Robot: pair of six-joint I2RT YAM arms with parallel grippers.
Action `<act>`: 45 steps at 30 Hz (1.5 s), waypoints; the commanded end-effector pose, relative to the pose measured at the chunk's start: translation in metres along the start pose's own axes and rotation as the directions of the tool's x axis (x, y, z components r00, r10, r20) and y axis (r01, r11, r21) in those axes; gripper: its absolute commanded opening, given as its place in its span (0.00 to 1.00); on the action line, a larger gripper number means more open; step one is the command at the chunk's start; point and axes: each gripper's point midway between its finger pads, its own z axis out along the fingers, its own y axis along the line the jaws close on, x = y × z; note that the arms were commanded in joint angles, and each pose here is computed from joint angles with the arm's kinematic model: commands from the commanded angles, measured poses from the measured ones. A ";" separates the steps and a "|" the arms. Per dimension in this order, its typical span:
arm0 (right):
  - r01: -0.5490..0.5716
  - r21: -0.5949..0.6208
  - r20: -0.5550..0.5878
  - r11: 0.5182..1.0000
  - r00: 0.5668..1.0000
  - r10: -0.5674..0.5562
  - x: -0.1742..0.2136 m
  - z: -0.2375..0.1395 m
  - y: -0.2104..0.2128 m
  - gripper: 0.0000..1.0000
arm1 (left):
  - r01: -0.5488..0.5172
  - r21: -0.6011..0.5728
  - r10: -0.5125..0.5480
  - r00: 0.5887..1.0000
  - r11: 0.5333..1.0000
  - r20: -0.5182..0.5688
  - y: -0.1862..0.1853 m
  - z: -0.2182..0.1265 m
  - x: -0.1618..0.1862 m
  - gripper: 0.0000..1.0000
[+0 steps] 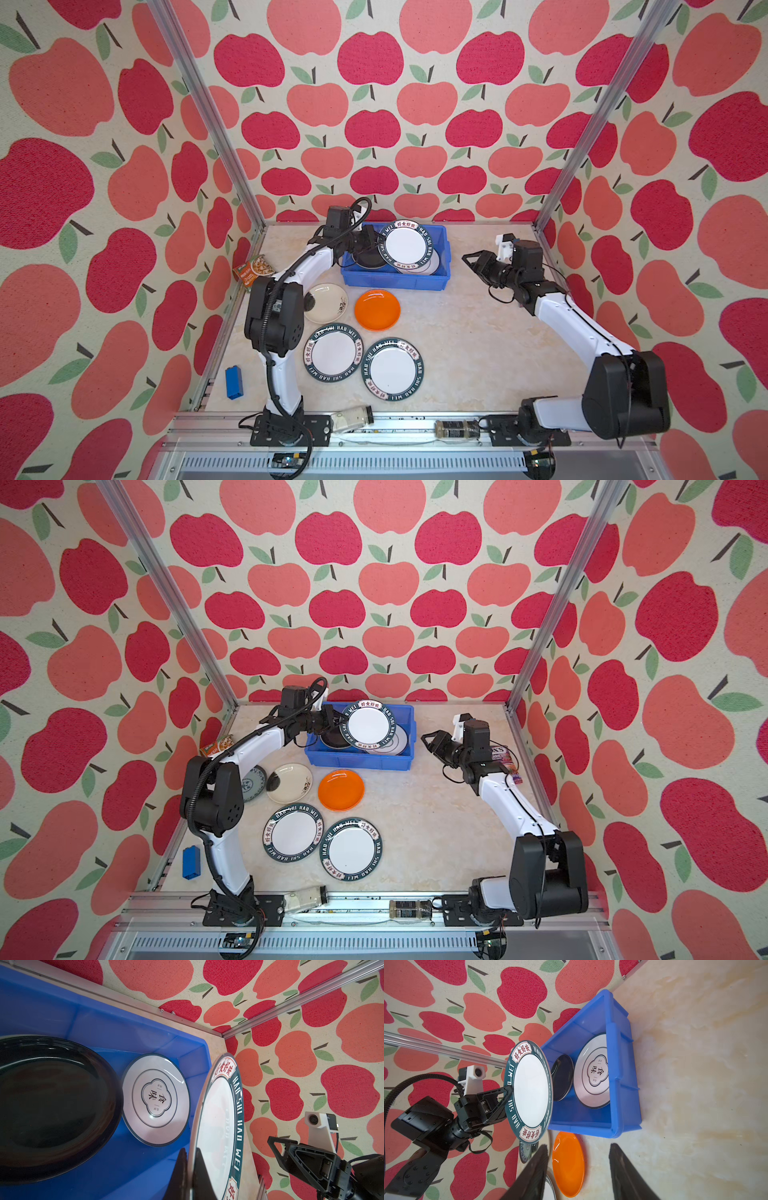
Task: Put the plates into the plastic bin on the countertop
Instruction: 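Open the right gripper and draw it back while the left gripper holds the plate, then lower the plate upright into the blue bin and open the left gripper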
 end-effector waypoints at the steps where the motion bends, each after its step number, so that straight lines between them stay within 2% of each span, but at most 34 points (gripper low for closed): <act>1: -0.032 -0.003 0.013 0.999 0.999 0.032 0.000 0.003 -0.009 0.51 | -0.004 0.021 0.004 1.000 1.000 -0.005 -0.003 0.009 -0.008 0.00; 14: -0.090 -0.028 -0.020 0.996 0.996 0.090 -0.001 0.011 -0.024 0.50 | 0.020 -0.020 -0.021 0.999 1.000 -0.031 0.023 0.039 -0.009 0.00; 26: -0.113 -0.033 -0.029 0.993 0.993 0.112 0.001 0.016 -0.029 0.49 | 0.042 -0.051 -0.046 0.995 0.998 -0.086 0.039 0.072 0.010 0.00; 34: -0.119 -0.038 -0.031 0.992 0.993 0.117 0.003 0.016 -0.031 0.49 | 0.047 -0.111 -0.060 0.992 0.993 -0.115 0.051 0.091 0.017 0.00; 45: -0.122 -0.043 -0.040 0.992 0.992 0.120 0.004 0.019 -0.032 0.49 | 0.039 -0.143 -0.060 0.988 0.989 -0.140 0.063 0.104 0.024 0.00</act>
